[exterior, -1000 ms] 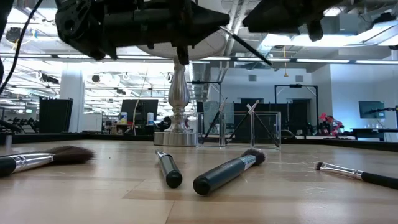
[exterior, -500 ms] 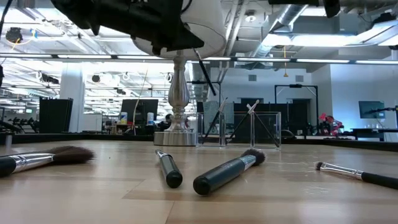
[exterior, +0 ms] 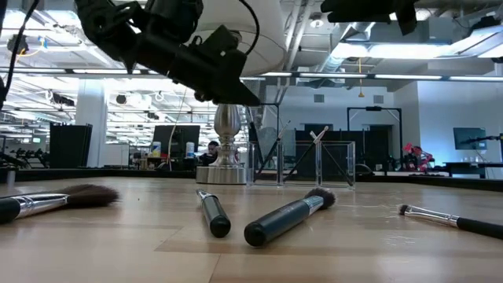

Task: Put items in baskets/containers
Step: Put the black eyeshadow brush into the transparent organizer

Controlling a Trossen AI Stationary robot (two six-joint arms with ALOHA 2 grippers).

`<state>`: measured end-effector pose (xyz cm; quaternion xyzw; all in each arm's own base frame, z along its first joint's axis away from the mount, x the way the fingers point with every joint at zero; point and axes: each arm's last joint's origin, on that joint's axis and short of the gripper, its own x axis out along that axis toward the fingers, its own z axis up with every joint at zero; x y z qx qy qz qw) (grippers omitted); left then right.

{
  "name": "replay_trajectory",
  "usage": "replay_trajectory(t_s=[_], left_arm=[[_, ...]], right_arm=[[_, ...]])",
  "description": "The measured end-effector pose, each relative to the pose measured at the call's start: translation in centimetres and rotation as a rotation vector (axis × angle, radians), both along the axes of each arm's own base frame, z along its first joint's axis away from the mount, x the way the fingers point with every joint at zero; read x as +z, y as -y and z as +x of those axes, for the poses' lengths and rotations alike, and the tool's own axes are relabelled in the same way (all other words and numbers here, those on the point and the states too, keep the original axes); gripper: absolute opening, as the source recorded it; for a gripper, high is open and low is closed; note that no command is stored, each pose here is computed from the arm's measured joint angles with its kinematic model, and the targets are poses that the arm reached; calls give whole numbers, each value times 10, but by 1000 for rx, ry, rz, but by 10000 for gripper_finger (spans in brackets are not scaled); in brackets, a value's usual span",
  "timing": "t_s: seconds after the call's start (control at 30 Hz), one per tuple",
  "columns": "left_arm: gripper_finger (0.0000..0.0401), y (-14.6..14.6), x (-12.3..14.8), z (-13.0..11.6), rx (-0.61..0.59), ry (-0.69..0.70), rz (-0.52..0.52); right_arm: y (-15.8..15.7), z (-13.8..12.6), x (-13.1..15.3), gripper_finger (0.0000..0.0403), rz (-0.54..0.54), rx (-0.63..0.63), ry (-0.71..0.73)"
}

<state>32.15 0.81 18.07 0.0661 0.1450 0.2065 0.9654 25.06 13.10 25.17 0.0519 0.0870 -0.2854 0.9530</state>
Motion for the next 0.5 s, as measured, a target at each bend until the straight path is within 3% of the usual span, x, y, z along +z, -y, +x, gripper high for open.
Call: replay_trajectory(t_s=[0.4, 0.5], left_arm=[[67, -9, -1, 1, 16, 6, -3], [82, -7, 0, 1, -20, 9, -12]], right_arm=[[1, 1, 0, 101, 9, 9, -2], [2, 4, -1, 102, 46, 74, -20]])
